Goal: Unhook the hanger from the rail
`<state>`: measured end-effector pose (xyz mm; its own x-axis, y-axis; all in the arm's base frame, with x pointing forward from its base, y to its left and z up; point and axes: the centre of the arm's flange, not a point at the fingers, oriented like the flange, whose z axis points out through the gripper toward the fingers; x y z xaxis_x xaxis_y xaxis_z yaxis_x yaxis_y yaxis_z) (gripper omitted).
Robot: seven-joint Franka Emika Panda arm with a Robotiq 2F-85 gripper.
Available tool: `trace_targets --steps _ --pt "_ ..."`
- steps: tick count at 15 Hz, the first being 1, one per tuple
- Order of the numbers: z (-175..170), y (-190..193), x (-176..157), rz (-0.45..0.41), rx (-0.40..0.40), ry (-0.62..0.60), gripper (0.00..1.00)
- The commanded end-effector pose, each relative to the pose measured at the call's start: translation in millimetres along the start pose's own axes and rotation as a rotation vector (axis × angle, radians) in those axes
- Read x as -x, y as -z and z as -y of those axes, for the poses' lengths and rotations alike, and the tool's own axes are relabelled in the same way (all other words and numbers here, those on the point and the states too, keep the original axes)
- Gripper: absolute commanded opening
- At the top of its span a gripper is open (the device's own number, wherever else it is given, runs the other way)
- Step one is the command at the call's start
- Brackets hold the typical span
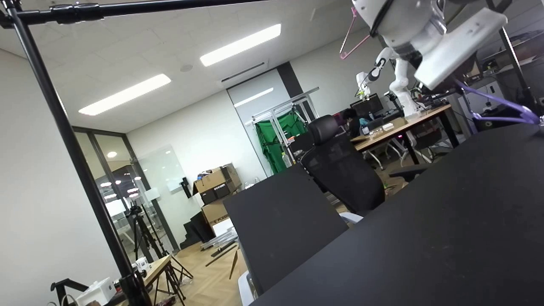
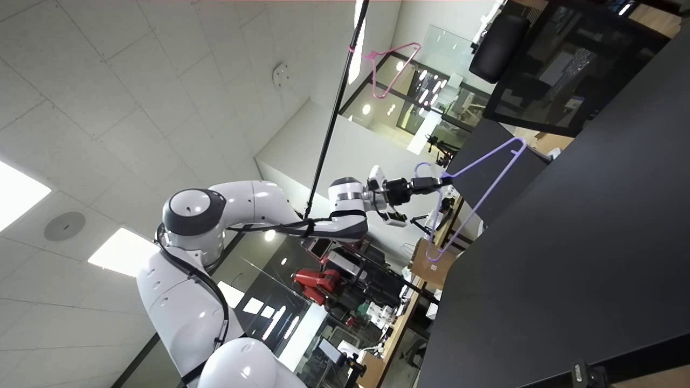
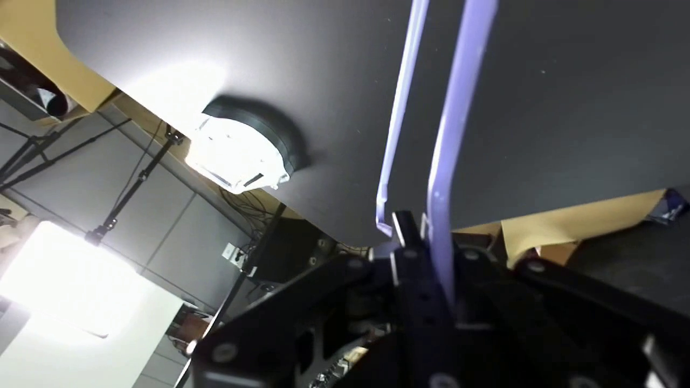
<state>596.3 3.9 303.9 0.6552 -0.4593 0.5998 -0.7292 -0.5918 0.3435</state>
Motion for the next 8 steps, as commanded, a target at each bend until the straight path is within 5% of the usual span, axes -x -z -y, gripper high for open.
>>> trace_targets --steps 1,8 --pt "32.1 -58.5 24.6 -0.010 0.075 -0.072 0.02" --pt "66.7 -139.8 67.5 0.000 0.183 -0.103 0.02"
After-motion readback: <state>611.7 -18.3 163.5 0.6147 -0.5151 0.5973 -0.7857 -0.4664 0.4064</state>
